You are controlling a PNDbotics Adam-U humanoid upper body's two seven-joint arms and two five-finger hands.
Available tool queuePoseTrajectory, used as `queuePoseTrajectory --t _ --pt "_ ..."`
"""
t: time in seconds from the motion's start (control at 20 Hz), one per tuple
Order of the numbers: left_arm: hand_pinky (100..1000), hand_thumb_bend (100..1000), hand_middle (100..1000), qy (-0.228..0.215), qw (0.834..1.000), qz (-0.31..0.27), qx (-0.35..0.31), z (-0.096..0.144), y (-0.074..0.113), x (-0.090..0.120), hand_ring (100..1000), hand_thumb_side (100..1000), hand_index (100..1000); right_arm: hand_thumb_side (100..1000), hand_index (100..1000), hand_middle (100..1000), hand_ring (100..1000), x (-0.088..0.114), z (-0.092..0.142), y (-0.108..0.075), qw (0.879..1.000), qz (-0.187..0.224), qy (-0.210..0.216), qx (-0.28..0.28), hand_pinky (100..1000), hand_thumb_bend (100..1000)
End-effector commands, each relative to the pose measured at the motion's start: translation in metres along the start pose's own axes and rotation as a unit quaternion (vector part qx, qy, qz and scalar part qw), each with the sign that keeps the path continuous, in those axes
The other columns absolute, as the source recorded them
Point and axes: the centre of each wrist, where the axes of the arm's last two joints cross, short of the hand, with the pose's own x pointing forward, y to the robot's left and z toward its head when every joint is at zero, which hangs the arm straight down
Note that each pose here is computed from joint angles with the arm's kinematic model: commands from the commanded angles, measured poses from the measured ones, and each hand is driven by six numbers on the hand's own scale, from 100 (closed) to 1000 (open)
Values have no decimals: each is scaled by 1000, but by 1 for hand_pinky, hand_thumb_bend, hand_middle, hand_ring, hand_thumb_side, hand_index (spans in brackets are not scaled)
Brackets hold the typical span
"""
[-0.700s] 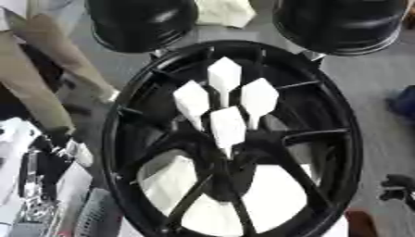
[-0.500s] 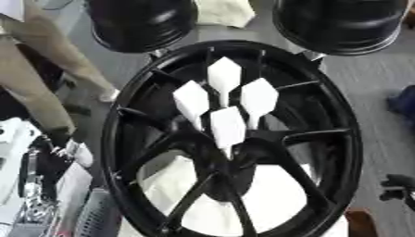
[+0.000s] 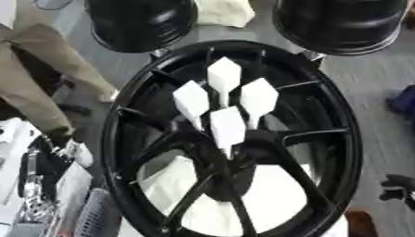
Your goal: Pull the pin out of the wheel hub.
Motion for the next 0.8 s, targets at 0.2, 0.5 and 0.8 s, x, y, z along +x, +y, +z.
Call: queuePoseTrajectory --t 0.2,0.5,0.8 --pt "672 839 508 -32 999 4 17 -12 13 19 730 507 675 796 794 681 611 15 -10 -12 1000 2 -28 -13 854 100" --pt "676 843 517 -66 998 -8 13 -23 28 47 739 519 686 770 803 695 620 47 -17 -35 997 13 -81 -12 860 100" --pt "685 842 539 -99 995 -19 11 -30 41 83 760 528 706 717 808 707 634 101 -21 -73 986 54 -157 13 863 100"
